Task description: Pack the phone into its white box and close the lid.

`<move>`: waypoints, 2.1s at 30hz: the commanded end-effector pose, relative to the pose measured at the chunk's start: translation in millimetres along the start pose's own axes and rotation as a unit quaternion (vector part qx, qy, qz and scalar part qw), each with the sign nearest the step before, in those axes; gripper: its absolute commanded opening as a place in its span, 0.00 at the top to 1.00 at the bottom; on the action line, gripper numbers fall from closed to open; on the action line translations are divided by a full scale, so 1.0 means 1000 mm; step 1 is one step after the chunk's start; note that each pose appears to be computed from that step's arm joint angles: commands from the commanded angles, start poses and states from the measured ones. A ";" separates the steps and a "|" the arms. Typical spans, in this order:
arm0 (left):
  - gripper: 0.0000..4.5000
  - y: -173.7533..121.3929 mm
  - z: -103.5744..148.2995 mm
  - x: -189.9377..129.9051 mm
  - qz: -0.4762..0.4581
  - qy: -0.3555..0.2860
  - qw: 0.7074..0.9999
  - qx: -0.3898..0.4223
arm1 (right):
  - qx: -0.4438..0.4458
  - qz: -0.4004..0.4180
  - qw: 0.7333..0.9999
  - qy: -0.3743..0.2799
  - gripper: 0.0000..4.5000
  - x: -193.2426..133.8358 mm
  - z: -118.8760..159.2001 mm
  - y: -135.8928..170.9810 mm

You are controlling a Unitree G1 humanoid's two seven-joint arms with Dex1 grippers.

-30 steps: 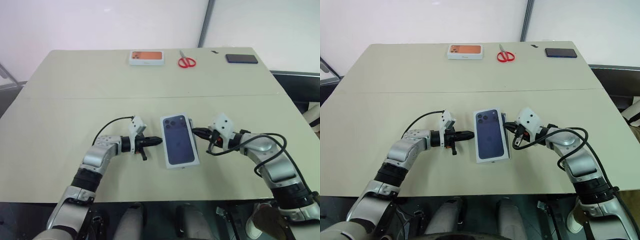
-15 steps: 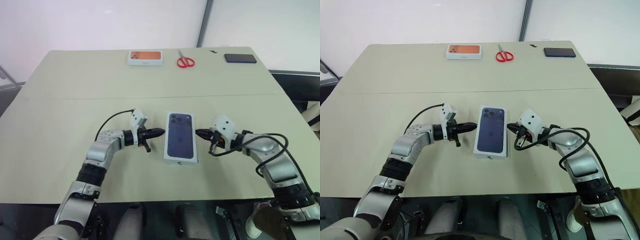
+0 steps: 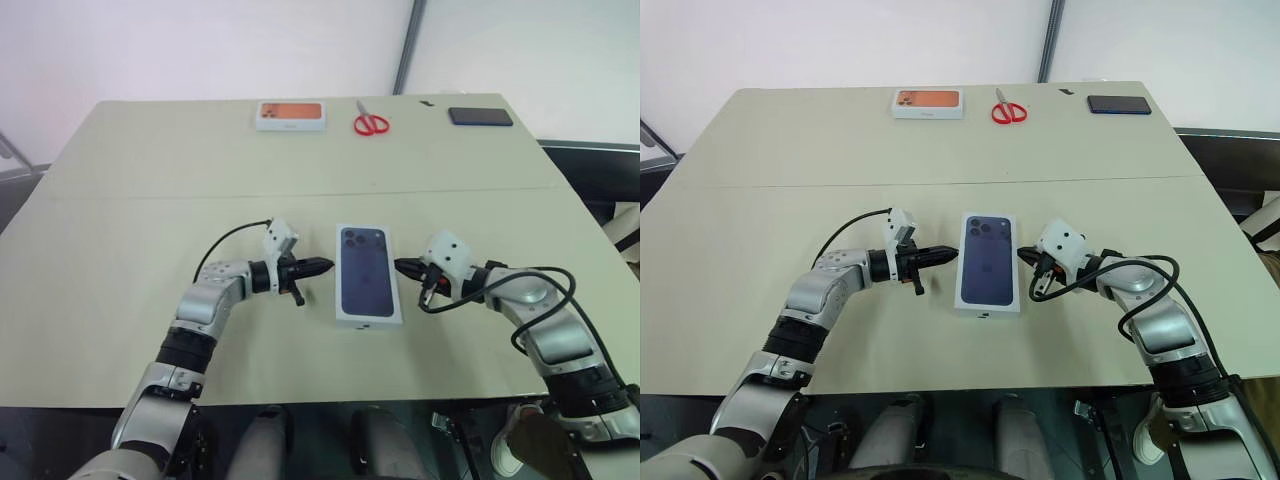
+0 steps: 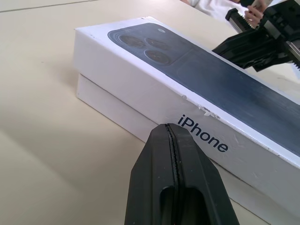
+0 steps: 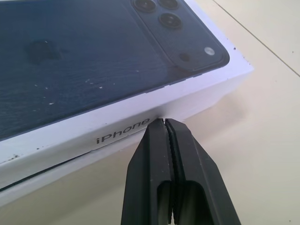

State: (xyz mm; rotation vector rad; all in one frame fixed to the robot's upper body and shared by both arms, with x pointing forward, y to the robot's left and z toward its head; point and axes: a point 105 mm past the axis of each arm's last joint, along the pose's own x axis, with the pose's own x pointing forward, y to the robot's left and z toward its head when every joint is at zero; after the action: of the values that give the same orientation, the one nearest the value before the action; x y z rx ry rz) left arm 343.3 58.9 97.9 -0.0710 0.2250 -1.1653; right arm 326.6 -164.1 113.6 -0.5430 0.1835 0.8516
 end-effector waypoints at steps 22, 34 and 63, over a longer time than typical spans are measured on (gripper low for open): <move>1.00 0.009 0.014 -0.016 0.026 -0.025 0.999 0.022 | -0.019 -0.011 1.000 -0.013 0.99 -0.003 0.012 -0.008; 1.00 0.011 0.068 0.007 0.015 -0.100 0.994 0.035 | 0.011 -0.009 0.995 -0.096 0.99 0.006 0.051 -0.018; 0.88 0.025 0.023 -0.009 0.050 -0.014 0.998 0.030 | 0.057 0.049 0.996 -0.055 0.87 0.004 0.029 0.002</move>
State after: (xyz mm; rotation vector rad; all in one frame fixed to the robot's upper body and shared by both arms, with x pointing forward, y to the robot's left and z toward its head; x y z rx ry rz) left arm 366.6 69.1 102.3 -0.0164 0.2282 -1.0750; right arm 324.7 -142.6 119.2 -0.4020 0.2116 0.9569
